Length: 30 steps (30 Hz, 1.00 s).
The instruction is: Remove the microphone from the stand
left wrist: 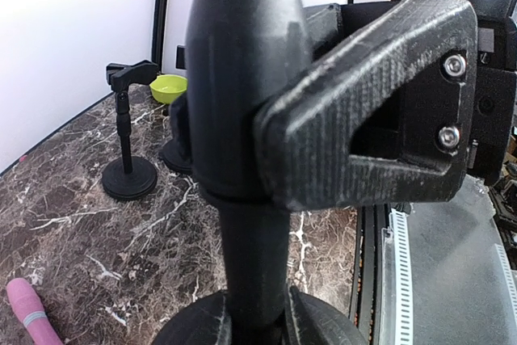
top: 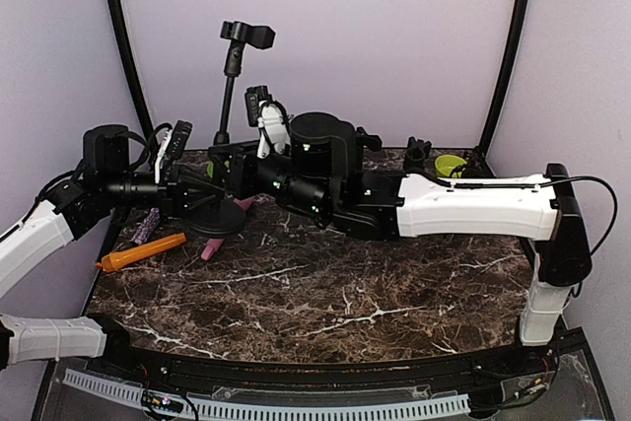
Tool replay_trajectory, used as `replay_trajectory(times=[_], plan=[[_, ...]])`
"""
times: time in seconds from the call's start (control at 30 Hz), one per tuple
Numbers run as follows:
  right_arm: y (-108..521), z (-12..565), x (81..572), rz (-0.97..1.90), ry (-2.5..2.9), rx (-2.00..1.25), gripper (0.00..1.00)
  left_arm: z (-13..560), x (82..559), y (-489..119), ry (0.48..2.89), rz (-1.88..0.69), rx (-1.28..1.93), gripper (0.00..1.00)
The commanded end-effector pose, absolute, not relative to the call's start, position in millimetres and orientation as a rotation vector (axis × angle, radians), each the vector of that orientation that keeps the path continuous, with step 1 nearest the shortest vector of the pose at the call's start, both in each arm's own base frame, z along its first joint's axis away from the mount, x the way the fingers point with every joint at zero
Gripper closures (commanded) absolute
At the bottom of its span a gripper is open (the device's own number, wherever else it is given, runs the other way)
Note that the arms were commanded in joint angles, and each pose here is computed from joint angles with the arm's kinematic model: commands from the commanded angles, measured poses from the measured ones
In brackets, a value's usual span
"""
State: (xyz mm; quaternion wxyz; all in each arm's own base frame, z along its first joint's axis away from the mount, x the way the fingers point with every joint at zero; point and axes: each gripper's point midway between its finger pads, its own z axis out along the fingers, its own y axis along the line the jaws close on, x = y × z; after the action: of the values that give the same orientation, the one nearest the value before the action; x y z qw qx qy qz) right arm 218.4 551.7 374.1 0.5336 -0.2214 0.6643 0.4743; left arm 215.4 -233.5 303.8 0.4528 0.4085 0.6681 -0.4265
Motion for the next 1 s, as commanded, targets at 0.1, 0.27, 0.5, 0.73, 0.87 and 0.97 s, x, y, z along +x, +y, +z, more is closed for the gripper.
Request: replay_trajectory(times=[0.1,0.27,0.5,0.73,0.87,0.97], plan=[[553.7,400.2,203.3,1.212,1.491,-0.564,1.00,319.4,205.5,-236.8,1.543,-1.065,1.059,1.00],[552.4,415.3,172.6,1.385,1.359,-0.694,1.00,328.5,190.4,-240.4,1.523,-1.188,1.080,1.00],[541.2,433.1,120.8,1.801,1.119,-0.909,1.00,338.7,162.5,-243.4,1.506,-1.413,1.132,1.00],[535.1,443.9,74.2,2.067,0.923,-1.126,1.00,348.1,145.7,-243.9,1.496,-1.597,1.154,1.00],[521.1,450.0,62.3,2.167,0.797,-1.169,1.00,350.7,138.6,-242.8,1.495,-1.665,1.172,1.00],[515.7,449.5,62.5,2.232,0.769,-1.169,1.00,352.6,137.0,-242.4,1.488,-1.676,1.178,1.00]])
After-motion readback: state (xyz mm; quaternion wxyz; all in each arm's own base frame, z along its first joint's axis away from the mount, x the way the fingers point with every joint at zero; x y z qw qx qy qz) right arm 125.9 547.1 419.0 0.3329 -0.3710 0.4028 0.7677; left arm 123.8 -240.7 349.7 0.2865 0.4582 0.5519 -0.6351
